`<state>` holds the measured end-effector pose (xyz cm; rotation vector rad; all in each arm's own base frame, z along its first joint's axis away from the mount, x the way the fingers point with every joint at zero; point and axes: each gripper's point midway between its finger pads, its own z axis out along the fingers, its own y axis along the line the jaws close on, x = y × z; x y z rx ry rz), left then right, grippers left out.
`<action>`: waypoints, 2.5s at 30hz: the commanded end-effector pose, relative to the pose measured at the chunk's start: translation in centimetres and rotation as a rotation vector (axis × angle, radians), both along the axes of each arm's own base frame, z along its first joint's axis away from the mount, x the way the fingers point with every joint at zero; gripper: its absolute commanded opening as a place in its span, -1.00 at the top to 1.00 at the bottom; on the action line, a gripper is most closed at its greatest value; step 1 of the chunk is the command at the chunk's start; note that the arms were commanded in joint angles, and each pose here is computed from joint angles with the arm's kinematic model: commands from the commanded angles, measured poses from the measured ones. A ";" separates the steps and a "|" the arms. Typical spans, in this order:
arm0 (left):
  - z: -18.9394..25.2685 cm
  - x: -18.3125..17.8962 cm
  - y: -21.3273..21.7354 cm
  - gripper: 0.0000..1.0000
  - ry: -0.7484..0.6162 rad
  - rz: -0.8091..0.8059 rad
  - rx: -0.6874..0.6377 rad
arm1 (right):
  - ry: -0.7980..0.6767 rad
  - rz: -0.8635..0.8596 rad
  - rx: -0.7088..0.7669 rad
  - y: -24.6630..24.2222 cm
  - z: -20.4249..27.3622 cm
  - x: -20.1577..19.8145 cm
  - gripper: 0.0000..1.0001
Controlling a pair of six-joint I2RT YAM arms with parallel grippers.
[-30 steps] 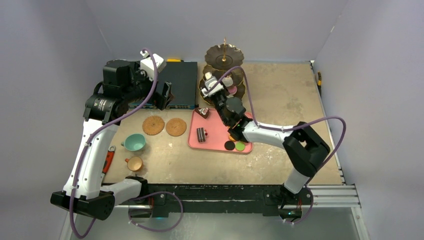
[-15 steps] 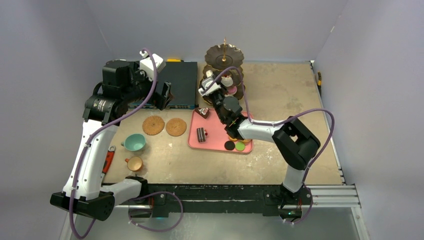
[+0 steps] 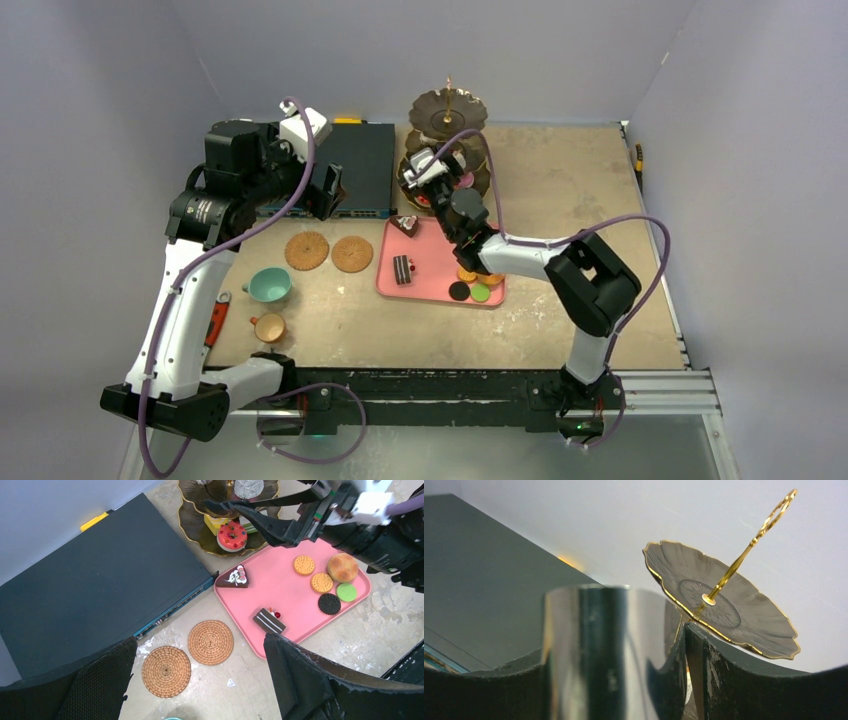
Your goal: Serve the afternoon tea
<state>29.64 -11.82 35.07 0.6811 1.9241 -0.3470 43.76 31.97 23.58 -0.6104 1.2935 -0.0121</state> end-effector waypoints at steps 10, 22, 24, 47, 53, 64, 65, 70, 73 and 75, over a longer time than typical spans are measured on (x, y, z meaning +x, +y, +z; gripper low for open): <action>1.3 -0.5 0.4 -0.99 -0.043 0.003 0.013 | 0.065 0.235 0.192 0.7 5.7 -3.3 -0.31; 1.2 -0.5 0.2 -0.98 -0.033 -0.005 0.003 | 0.255 0.333 0.298 -0.6 4.9 -9.2 -0.29; 1.2 -0.5 0.2 -0.98 -0.031 -0.008 0.001 | 0.293 0.328 0.301 -0.3 3.5 -10.2 -0.30; 0.9 -0.5 0.2 -0.99 -0.025 -0.009 0.008 | 0.482 0.195 0.215 2.2 -9.8 -9.5 -0.33; 0.7 -0.6 0.3 -0.99 -0.021 -0.007 0.015 | 0.445 0.158 0.247 1.7 -9.5 -7.5 -0.32; 0.3 -0.6 0.4 -0.98 -0.018 -0.008 0.021 | 0.403 0.202 0.287 1.4 -7.6 -7.7 -0.24; 0.3 -0.6 0.3 -0.98 -0.018 -0.010 0.021 | 0.411 0.212 0.296 1.5 -7.6 -7.9 -0.23; 0.4 -0.7 0.3 -0.98 -0.018 -0.012 0.018 | 0.441 0.275 0.345 2.1 -7.1 -9.7 -0.21; 0.4 -0.7 0.4 -0.98 -0.020 -0.011 0.021 | 0.466 0.315 0.350 2.6 -7.1 -11.3 -0.22; 0.4 -0.7 0.4 -0.98 -0.020 -0.013 0.022 | 0.485 0.328 0.343 3.0 -7.6 -12.4 -0.22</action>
